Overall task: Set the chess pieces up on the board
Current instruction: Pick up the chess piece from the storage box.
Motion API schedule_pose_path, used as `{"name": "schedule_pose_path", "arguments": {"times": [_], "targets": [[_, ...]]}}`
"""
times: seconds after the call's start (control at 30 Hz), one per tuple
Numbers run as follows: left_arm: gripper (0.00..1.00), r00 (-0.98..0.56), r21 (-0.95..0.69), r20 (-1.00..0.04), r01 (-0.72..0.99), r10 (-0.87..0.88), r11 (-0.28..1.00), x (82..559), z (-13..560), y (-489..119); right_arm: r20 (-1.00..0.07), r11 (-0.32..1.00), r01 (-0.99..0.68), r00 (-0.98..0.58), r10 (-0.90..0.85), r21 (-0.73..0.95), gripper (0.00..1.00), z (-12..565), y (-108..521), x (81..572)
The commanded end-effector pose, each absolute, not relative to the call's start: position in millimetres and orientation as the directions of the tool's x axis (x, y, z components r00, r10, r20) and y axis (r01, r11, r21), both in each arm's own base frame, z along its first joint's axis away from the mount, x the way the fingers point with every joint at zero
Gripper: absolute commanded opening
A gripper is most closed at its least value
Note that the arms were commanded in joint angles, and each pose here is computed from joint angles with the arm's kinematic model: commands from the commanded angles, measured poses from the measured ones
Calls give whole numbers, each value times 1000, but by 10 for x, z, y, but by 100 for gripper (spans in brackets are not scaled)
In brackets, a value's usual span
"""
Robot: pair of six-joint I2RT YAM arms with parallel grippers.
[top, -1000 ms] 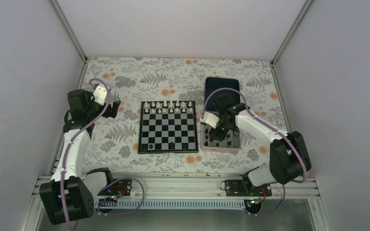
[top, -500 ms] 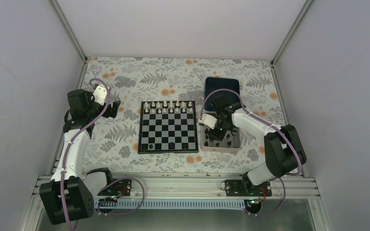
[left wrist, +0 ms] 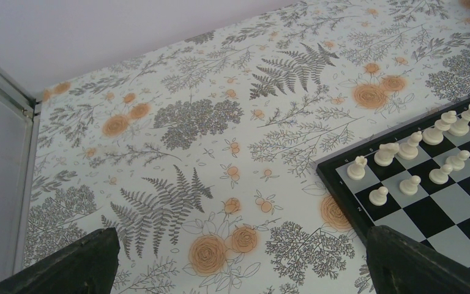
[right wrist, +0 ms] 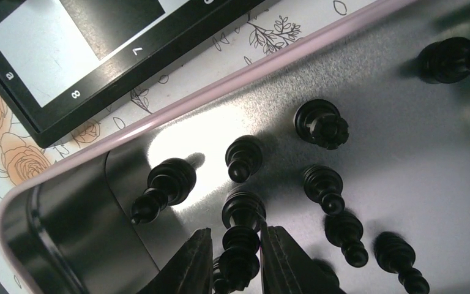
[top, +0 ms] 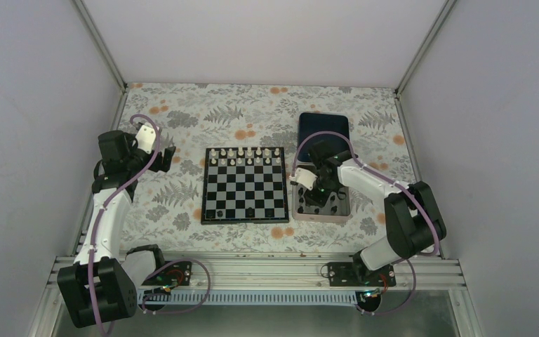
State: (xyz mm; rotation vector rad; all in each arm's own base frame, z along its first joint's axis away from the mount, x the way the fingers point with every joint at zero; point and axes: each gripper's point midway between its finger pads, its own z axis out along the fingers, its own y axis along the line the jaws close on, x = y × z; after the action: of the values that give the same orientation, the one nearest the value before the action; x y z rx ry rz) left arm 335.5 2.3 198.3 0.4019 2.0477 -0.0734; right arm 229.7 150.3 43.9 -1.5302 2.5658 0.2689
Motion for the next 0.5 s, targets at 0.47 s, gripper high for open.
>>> {"name": "schedule_pose_path", "arguments": {"times": [0.47], "targets": [[100,-420,114,-874,313,245,943,3334,2038,12,-266,472,-879,-471,-841,62,9,805,1581,2351]]}}
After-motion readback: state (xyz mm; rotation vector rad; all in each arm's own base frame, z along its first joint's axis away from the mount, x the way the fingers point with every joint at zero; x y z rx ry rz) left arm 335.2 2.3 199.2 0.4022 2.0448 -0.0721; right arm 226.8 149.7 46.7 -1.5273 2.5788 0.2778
